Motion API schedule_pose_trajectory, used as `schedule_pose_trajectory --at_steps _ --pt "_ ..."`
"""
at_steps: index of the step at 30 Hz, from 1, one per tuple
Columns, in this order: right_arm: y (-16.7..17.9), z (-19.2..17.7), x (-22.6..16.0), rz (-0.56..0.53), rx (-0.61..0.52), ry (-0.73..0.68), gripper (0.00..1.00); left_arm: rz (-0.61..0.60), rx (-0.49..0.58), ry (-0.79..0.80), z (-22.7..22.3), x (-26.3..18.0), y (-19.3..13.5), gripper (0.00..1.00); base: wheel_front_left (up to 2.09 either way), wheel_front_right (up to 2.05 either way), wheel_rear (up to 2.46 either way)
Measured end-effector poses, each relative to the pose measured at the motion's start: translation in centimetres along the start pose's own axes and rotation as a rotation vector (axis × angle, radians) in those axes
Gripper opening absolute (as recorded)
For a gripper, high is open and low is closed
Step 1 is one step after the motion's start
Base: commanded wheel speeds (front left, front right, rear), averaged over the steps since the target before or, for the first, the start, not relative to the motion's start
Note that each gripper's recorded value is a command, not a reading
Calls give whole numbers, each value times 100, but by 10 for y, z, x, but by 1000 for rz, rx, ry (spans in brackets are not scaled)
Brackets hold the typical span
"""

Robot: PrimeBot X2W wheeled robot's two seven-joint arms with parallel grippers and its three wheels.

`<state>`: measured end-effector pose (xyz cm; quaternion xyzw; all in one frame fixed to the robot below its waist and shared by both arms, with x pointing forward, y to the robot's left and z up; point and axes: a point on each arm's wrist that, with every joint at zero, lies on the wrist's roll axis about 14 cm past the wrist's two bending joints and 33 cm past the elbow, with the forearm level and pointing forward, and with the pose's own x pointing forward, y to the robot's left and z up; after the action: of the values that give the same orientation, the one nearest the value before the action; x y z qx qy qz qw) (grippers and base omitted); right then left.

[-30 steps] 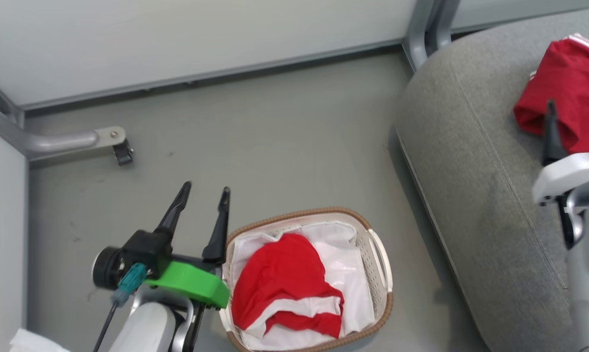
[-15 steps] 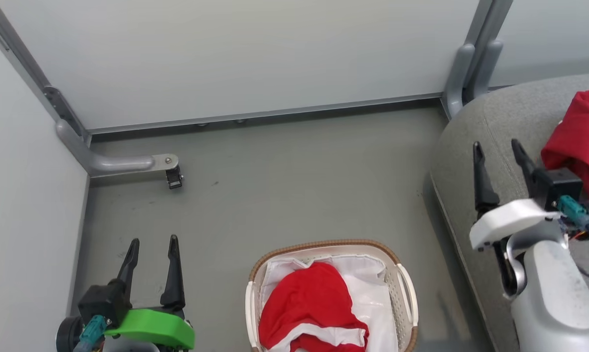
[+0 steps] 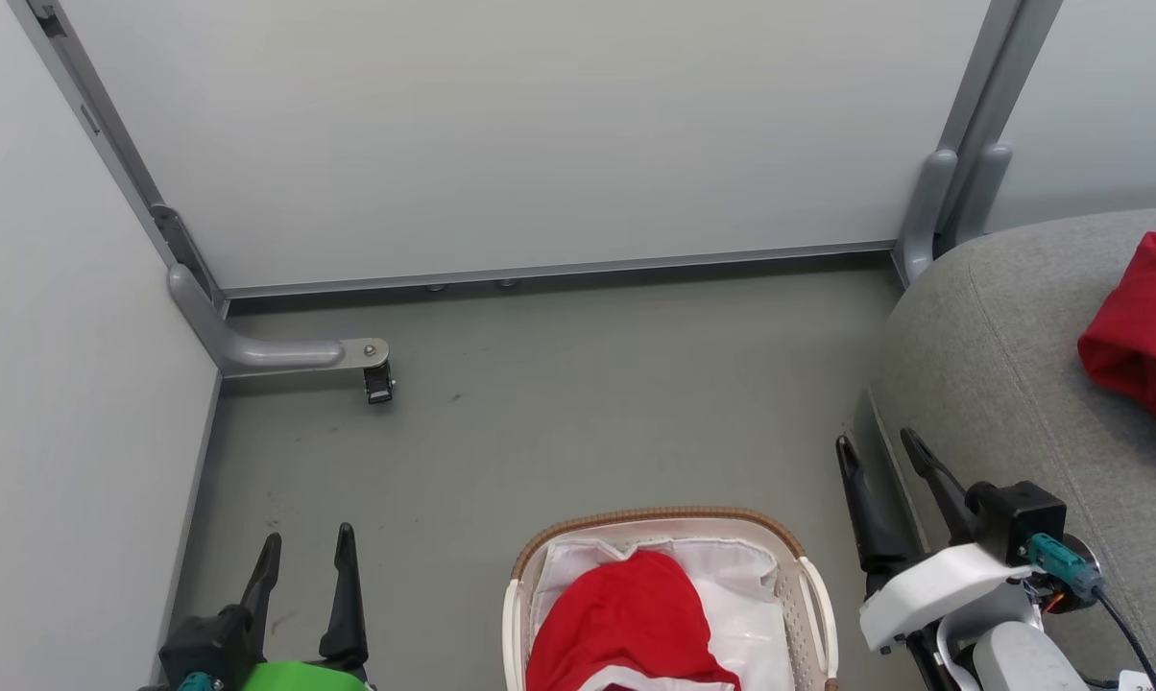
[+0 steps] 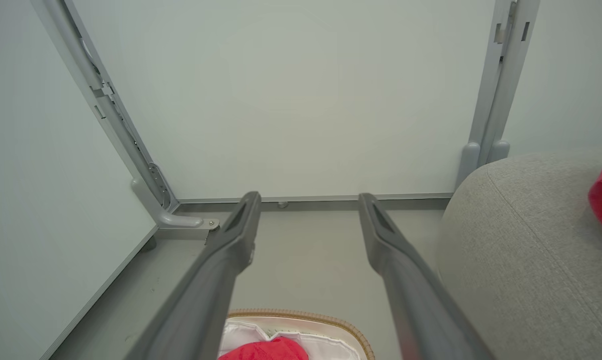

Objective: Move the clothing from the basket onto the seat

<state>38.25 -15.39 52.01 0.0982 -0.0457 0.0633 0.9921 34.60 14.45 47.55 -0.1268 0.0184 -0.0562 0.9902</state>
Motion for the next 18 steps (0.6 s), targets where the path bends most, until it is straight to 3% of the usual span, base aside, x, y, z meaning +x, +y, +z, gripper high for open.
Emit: schedule_pose_trajectory --at_steps 18 --pt "8 -10 -11 26 -33 31 100 5 2 13 -5 -3 3 100 0 0 0"
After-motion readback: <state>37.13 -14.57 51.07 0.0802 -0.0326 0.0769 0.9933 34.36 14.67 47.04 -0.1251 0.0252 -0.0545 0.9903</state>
